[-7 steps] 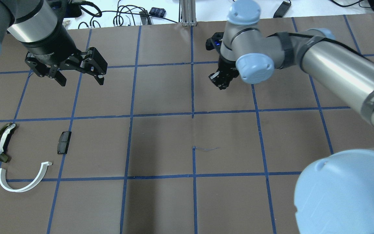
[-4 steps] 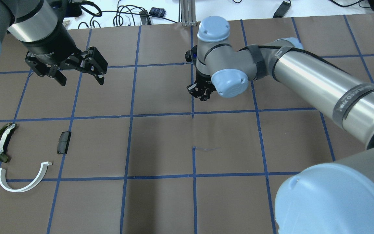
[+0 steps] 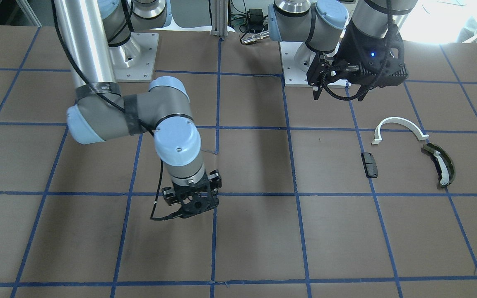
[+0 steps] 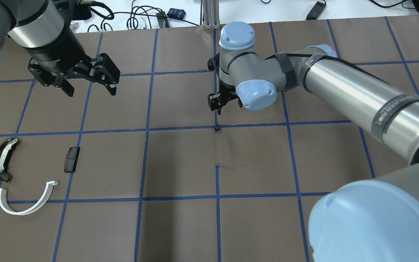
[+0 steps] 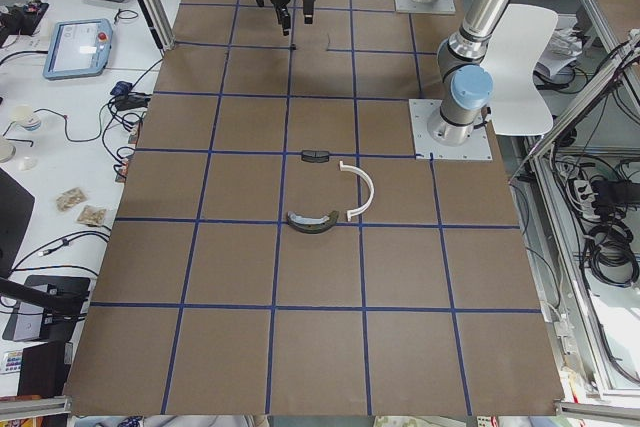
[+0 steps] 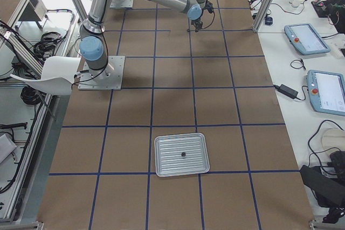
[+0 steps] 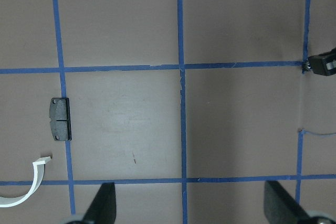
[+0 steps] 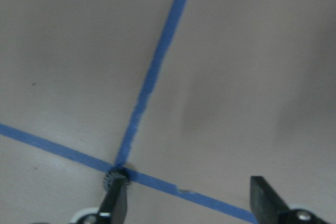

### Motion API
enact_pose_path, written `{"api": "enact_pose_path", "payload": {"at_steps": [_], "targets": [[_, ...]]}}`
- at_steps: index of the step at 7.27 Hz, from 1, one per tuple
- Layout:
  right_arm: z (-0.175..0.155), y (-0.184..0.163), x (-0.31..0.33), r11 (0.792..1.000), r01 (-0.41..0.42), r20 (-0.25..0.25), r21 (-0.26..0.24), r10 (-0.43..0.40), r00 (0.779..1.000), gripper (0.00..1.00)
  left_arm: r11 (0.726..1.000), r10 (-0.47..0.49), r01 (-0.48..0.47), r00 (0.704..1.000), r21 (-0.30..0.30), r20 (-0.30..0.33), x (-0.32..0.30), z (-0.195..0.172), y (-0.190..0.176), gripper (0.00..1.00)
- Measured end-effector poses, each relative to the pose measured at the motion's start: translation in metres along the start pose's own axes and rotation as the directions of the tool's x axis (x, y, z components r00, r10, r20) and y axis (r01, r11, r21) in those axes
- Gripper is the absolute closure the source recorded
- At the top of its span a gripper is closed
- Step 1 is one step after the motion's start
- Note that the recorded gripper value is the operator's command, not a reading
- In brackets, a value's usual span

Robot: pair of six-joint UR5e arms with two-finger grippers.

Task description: Place bearing gear from tray to pile

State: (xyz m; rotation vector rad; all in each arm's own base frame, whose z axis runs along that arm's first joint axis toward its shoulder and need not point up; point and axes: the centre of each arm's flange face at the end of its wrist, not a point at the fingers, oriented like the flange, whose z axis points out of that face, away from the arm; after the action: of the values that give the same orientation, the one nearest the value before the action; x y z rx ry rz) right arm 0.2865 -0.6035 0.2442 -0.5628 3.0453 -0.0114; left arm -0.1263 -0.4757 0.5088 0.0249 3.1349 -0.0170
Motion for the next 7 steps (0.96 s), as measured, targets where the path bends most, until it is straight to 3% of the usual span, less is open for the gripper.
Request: {"api": "enact_pose_path", "payload": {"at_steps": [3, 5, 7], "targets": [[-0.069, 0.031, 0.217, 0.997, 0.061, -0.035, 0.045, -0.059, 0.998, 0.00, 0.999, -0.032, 0.032, 0.999, 0.007, -0.022, 0.014, 0.011, -0.016, 0.00], [-0.090, 0.110, 0.393, 0.989, 0.134, -0.074, 0.059, -0.129, 0.989, 0.00, 0.998, -0.037, 0.039, 0.998, 0.041, -0.060, 0.069, 0.057, -0.050, 0.00], [-0.089, 0.221, 0.534, 0.963, 0.266, -0.108, 0.040, -0.261, 0.959, 0.05, 0.995, -0.078, 0.082, 0.994, 0.059, -0.078, 0.150, 0.127, -0.074, 0.00]]}}
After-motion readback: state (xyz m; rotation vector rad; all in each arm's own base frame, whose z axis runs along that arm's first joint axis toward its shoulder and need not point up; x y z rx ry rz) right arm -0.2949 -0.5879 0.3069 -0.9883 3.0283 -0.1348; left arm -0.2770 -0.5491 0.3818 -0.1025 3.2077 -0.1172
